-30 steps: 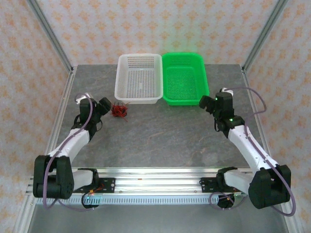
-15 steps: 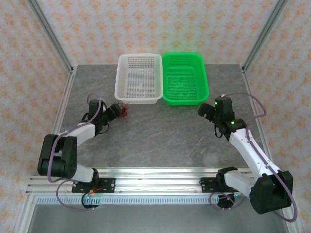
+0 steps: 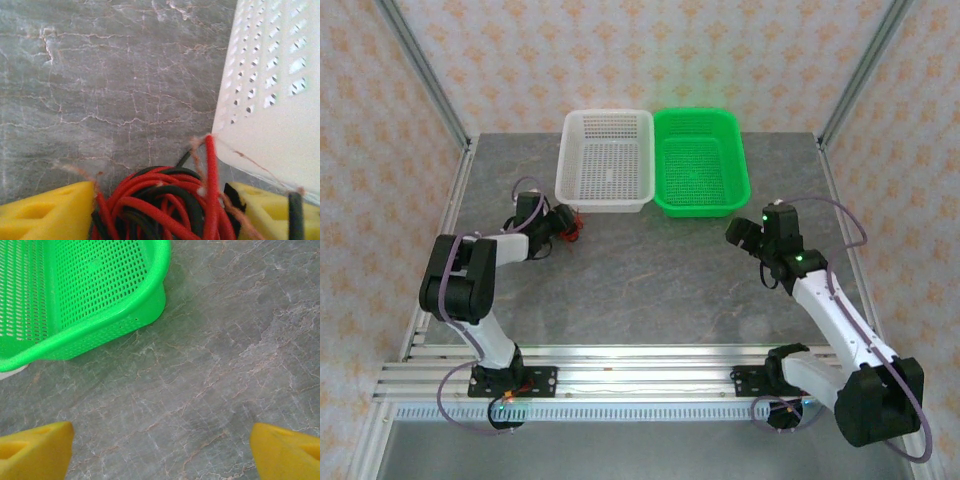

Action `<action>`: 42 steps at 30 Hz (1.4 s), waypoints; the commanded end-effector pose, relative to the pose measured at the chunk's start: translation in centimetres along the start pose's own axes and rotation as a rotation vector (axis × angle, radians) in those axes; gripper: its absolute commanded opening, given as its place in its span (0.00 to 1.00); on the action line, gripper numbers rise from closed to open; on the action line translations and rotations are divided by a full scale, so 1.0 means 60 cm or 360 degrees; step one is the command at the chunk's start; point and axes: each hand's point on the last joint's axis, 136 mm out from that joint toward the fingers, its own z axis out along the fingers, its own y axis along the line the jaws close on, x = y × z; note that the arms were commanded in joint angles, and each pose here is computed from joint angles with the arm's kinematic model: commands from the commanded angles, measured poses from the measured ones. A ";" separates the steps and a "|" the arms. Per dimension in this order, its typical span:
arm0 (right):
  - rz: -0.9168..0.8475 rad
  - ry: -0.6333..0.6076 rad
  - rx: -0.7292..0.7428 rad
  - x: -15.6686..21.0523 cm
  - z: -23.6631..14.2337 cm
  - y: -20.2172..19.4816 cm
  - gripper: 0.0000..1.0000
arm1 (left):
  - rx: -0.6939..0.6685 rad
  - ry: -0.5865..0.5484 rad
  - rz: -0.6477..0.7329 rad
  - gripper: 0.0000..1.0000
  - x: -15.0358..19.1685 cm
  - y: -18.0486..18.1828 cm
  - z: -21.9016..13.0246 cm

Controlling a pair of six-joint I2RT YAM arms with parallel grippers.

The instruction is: Untangle the cables

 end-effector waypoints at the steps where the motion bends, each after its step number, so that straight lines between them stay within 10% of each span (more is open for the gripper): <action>1: 0.0010 -0.0023 -0.0055 -0.001 -0.007 0.010 0.87 | -0.0046 -0.0051 0.0036 0.57 -0.006 0.005 0.006; 10: -0.0030 -0.0034 -0.0135 -0.008 -0.018 0.030 0.71 | -0.0104 -0.0086 0.0107 0.01 -0.003 0.001 -0.064; 25: -0.0136 0.0255 -0.0705 0.107 -0.059 0.190 0.73 | 0.0268 0.0031 -0.0056 0.00 0.112 -0.096 -0.197; 42: 0.0139 0.0768 -0.1001 0.325 0.011 0.378 0.78 | 0.0566 0.0210 -0.0401 0.00 0.254 -0.167 -0.173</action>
